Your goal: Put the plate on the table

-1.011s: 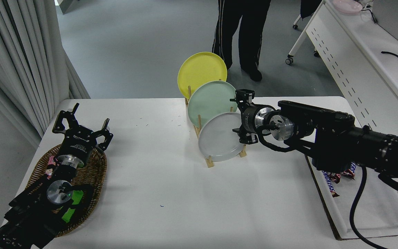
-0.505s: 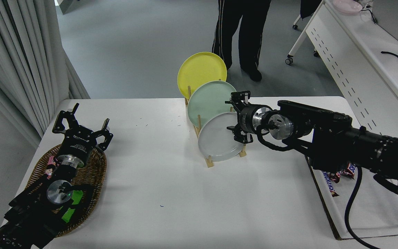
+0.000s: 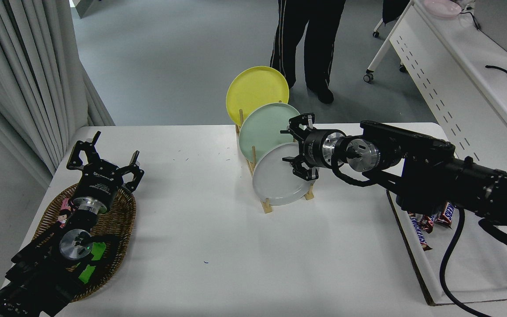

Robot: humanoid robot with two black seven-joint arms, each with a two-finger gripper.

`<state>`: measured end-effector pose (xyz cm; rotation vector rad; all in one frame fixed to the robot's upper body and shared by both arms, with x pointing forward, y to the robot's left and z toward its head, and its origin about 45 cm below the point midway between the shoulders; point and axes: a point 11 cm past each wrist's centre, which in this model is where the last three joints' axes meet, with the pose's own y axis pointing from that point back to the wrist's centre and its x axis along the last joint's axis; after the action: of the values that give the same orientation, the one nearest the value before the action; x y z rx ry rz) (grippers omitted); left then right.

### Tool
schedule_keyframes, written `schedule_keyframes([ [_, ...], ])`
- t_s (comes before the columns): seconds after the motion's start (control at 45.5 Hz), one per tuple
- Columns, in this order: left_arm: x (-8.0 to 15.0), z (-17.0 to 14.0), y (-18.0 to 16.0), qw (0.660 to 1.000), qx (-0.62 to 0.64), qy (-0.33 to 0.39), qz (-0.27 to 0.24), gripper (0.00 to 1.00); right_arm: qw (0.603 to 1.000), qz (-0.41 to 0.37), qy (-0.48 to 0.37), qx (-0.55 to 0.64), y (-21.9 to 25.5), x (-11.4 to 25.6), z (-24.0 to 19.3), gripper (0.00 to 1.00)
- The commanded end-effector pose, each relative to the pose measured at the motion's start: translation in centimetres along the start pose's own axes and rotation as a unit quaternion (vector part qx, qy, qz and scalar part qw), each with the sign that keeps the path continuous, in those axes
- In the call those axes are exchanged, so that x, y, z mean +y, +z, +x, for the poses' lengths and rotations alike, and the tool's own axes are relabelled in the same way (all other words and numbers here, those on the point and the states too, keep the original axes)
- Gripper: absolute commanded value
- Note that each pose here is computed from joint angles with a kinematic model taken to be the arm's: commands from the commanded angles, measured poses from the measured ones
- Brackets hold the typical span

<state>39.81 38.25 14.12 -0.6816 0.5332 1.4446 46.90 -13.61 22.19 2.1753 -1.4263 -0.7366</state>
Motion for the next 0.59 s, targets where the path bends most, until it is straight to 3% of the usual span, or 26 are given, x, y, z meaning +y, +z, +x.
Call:
schedule_keyframes([
  [0.0, 0.0, 0.0, 0.0, 1.000, 0.000, 0.000, 0.001, 1.00, 1.000, 0.008, 0.006, -0.006, -0.6, 0.1, 0.4, 0.57],
  [0.571, 0.0, 0.0, 0.0, 1.000, 0.000, -0.001, 0.000, 1.00, 0.999, 0.018, 0.037, -0.016, -1.3, 0.0, 2.5, 0.46],
])
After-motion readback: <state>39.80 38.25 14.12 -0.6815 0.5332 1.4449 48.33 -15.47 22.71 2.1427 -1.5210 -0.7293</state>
